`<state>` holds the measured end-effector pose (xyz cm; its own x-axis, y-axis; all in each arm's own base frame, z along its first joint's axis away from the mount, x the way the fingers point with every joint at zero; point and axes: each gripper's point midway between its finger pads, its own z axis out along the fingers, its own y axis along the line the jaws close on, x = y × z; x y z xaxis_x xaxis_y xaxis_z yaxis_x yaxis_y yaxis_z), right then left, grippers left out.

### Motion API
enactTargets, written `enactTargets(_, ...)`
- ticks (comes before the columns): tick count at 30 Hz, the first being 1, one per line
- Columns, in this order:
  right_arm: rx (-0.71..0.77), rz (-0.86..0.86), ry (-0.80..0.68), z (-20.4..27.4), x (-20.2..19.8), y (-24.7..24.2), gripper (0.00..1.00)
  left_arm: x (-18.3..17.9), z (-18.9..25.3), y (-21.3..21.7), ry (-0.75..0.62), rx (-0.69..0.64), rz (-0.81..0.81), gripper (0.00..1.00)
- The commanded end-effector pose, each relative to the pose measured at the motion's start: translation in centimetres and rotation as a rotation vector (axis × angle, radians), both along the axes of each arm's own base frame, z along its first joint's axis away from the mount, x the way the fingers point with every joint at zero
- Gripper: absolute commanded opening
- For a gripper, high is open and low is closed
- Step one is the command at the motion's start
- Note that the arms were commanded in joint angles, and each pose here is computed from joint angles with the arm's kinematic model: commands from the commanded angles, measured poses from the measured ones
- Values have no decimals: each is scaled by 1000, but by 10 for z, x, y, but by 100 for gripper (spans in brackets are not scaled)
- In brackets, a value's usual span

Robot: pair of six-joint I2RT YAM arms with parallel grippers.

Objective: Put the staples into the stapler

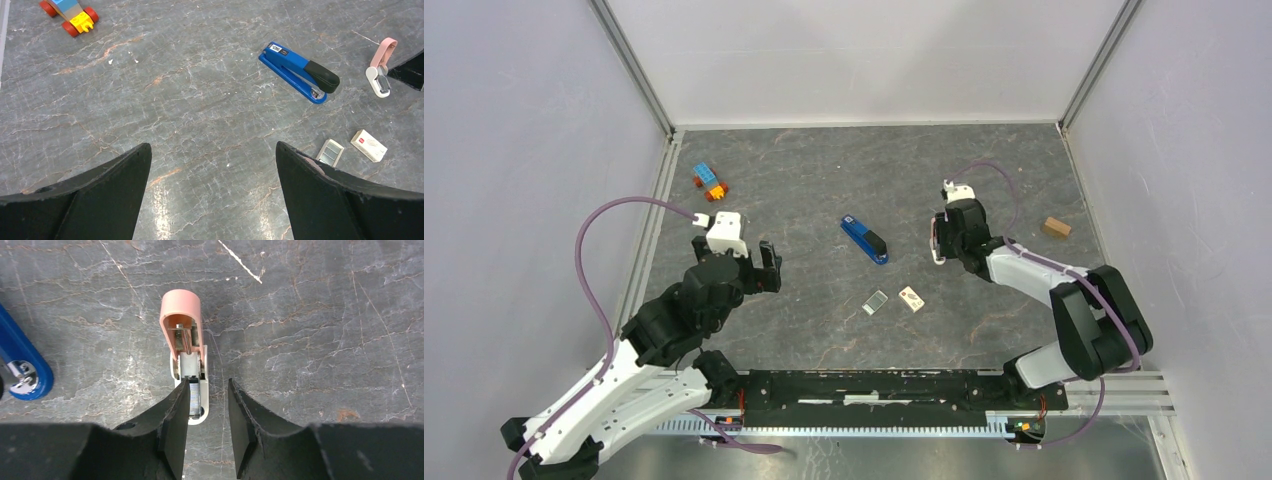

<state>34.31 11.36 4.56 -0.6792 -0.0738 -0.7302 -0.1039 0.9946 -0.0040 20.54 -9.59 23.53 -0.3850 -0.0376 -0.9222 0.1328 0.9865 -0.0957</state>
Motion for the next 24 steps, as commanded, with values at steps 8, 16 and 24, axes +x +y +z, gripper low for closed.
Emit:
enactTargets(8,51,75,-46,22,-1,11,43,11,-12,-40,116,-60,-99,98)
enactTargets(16,-14,97,7,-2,-5,6,49,45,-21,-80,339,-321,-201,83)
enactTargets(24,-38,141,48,-17,-7,10,39,77,-29,-103,417,-471,-231,72)
